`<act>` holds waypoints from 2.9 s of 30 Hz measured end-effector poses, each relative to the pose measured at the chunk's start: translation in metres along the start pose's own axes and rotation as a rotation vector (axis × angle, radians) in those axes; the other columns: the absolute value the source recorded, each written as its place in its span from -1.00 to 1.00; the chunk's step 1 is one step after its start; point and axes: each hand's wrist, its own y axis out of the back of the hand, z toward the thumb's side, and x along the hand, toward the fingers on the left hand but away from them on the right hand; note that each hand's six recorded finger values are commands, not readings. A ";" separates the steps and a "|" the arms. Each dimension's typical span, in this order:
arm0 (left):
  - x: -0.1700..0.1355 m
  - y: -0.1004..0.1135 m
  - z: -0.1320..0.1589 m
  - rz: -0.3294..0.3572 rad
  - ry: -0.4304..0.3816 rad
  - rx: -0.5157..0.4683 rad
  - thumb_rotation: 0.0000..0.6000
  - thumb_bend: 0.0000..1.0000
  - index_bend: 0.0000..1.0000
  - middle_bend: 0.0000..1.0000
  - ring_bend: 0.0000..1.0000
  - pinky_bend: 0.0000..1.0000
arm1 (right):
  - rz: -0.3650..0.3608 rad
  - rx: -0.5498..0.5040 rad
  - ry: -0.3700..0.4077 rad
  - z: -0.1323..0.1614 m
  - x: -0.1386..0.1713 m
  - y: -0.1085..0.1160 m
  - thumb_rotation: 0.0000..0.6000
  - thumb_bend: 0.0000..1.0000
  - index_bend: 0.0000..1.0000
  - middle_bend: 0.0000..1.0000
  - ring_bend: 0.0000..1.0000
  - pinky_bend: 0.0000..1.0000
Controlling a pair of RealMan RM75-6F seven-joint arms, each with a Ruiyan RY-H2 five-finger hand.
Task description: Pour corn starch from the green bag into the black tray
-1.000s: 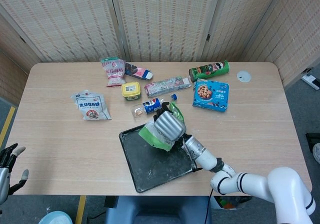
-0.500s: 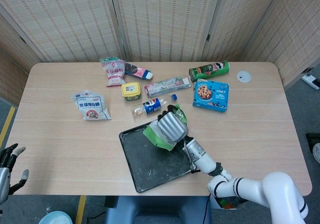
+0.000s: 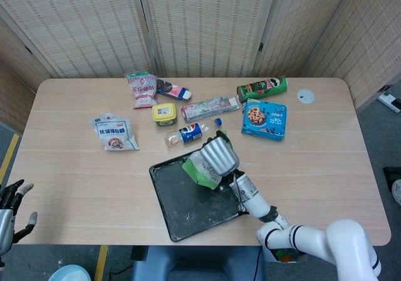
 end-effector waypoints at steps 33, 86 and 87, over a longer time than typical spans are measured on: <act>0.001 -0.002 0.003 -0.006 -0.008 -0.004 1.00 -0.08 -0.59 -0.71 -0.71 -1.00 | 0.291 -0.515 -0.135 -0.011 0.010 -0.040 1.00 -0.59 0.52 0.53 0.70 0.41; 0.008 0.001 0.024 -0.013 -0.051 0.012 1.00 -0.08 -0.60 -0.71 -0.71 -1.00 | 0.609 -0.881 -0.097 -0.115 0.084 -0.109 1.00 -0.59 -0.41 -0.28 -0.01 -0.15; 0.009 0.001 0.025 -0.013 -0.054 0.011 1.00 -0.08 -0.60 -0.71 -0.71 -1.00 | 0.609 -0.880 -0.100 -0.118 0.087 -0.108 1.00 -0.59 -0.42 -0.29 -0.02 -0.15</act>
